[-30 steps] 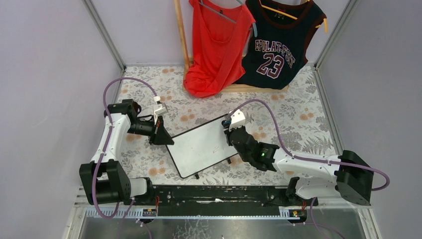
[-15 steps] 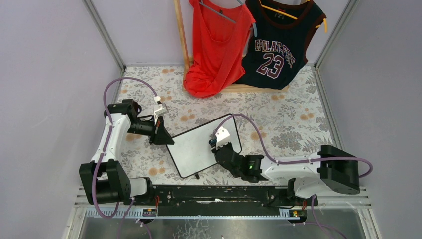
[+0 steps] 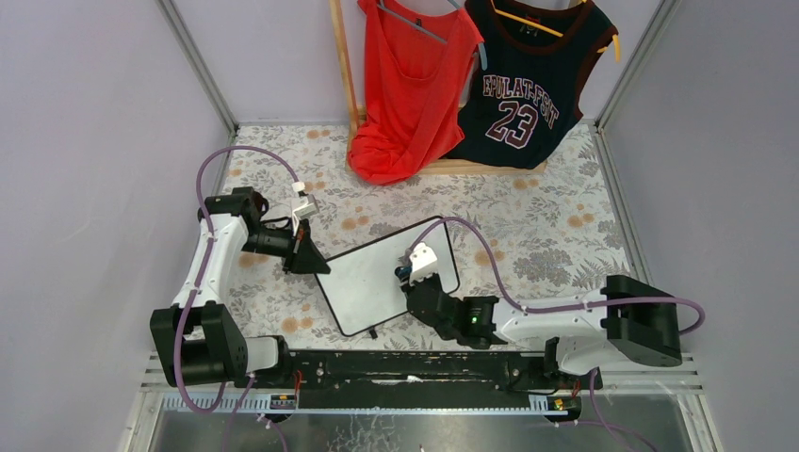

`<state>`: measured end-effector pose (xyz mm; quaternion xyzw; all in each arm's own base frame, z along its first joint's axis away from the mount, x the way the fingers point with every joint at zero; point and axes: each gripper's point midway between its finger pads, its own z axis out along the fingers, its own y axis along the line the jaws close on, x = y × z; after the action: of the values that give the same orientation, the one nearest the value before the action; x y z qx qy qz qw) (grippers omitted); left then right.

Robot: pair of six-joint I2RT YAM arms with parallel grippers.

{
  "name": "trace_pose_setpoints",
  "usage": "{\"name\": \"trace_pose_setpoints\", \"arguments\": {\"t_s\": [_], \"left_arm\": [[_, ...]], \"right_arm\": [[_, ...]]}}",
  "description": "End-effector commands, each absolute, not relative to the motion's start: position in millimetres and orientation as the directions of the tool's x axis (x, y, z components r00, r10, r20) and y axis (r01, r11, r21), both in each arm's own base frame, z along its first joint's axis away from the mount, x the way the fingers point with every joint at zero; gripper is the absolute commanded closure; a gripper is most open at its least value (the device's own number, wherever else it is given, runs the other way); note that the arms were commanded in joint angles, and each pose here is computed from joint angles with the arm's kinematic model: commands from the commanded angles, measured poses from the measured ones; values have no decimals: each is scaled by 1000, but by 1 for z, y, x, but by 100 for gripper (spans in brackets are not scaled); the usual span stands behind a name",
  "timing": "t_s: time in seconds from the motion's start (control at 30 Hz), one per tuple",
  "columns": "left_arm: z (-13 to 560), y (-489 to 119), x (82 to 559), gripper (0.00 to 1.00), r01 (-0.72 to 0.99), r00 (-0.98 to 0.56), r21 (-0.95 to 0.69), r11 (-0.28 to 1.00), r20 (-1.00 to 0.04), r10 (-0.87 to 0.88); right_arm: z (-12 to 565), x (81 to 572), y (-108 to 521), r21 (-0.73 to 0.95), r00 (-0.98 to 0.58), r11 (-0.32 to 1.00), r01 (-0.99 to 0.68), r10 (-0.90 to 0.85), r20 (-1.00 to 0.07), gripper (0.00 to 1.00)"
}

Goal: Erase the whiteboard

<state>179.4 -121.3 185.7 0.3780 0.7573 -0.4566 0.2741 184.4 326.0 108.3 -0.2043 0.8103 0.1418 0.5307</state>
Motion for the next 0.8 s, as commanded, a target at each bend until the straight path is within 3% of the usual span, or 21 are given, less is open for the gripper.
{"name": "trace_pose_setpoints", "arguments": {"t_s": [0.0, 0.3, 0.77], "left_arm": [[188, -125, 175, 100, 840, -541, -476, 261, -770, 338], [188, -125, 175, 100, 838, -543, -478, 263, -768, 338], [188, -125, 175, 100, 838, -544, -478, 261, -768, 338]], "right_arm": [[120, 200, 286, -8, -333, 932, -362, -138, -933, 100], [120, 207, 235, -26, -338, 956, -292, -129, -932, 100], [124, 189, 331, 69, -350, 875, -479, -118, -929, 100]]}}
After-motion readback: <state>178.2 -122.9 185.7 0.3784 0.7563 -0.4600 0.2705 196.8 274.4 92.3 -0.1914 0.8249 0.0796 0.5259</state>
